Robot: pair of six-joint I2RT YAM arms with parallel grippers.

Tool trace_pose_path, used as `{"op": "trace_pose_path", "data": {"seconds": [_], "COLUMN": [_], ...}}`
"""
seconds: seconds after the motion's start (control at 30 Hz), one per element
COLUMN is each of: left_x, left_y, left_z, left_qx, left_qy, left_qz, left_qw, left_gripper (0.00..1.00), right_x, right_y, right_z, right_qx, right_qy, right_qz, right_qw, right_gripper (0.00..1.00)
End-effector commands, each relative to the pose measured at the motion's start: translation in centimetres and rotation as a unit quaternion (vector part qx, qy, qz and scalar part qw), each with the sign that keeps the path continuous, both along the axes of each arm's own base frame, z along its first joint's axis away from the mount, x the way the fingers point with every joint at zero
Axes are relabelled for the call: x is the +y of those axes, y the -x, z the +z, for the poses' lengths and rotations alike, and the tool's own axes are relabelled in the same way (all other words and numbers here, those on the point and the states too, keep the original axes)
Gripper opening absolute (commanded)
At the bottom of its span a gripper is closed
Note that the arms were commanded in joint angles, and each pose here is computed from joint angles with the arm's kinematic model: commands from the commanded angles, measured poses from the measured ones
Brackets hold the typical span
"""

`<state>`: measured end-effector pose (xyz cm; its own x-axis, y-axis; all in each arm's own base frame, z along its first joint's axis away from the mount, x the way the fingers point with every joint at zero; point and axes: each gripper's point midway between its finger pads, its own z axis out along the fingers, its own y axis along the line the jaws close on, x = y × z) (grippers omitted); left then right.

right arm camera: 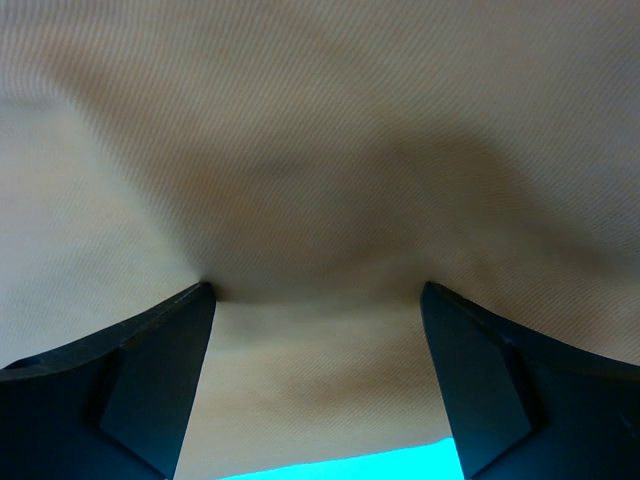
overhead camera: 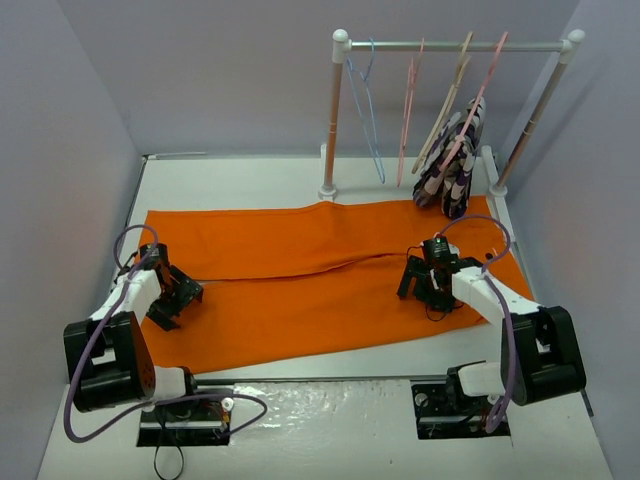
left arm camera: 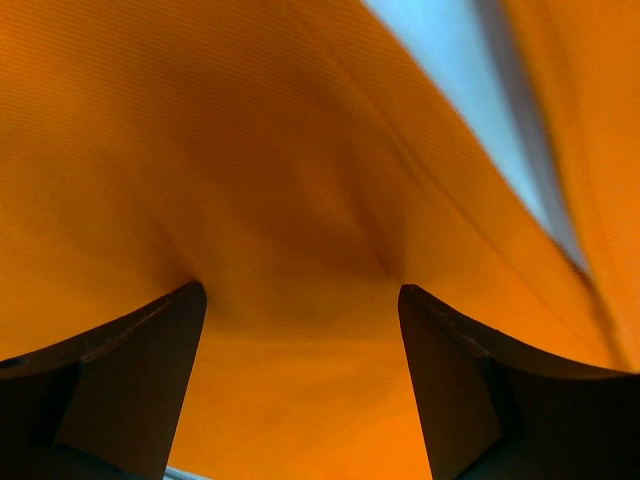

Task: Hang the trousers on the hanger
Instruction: Flatten out the trousers at the center of the board.

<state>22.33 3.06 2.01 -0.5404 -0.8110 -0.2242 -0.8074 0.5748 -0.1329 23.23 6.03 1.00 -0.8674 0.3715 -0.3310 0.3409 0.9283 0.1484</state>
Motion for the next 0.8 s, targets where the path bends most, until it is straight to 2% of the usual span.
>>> {"op": "trace_pose_path", "data": {"seconds": [0.0, 0.23, 0.4, 0.53, 0.7, 0.77], "left_x": [1.3, 4.5, 6.6, 7.0, 5.4, 5.1], "left_y": [-3.4, -3.3, -4.5, -7.0, -13.8, -15.8], "left_z": [0.1, -1.3, -0.4, 2.0, 9.0, 10.6], "left_qx": [-0.044, 0.005, -0.006, -0.054, -0.207, -0.243], "left_qy": [-0.017, -0.053, -0.053, -0.054, -0.061, -0.069], "left_qz": [0.034, 0.068, 0.088, 0.068, -0.010, -0.033], "left_qw": [0.998, 0.996, 0.995, 0.995, 0.976, 0.967], "left_gripper": [0.74, 0.74, 0.74, 0.74, 0.73, 0.74], "right_x": [0.3, 2.5, 4.1, 4.1, 2.9, 1.4], "right_y": [1.4, 4.6, 6.5, 5.6, 0.4, -1.3], "right_z": [-1.3, -2.0, -1.3, 0.3, 6.4, 7.3], "right_qx": [0.018, 0.050, 0.056, 0.029, -0.079, -0.091], "right_qy": [0.004, 0.002, -0.017, -0.012, 0.019, 0.032], "right_qz": [-0.019, -0.015, -0.005, -0.006, -0.016, -0.038], "right_qw": [1.000, 0.999, 0.998, 0.999, 0.997, 0.995], "right_gripper": [0.85, 0.86, 0.87, 0.87, 0.87, 0.87]}}
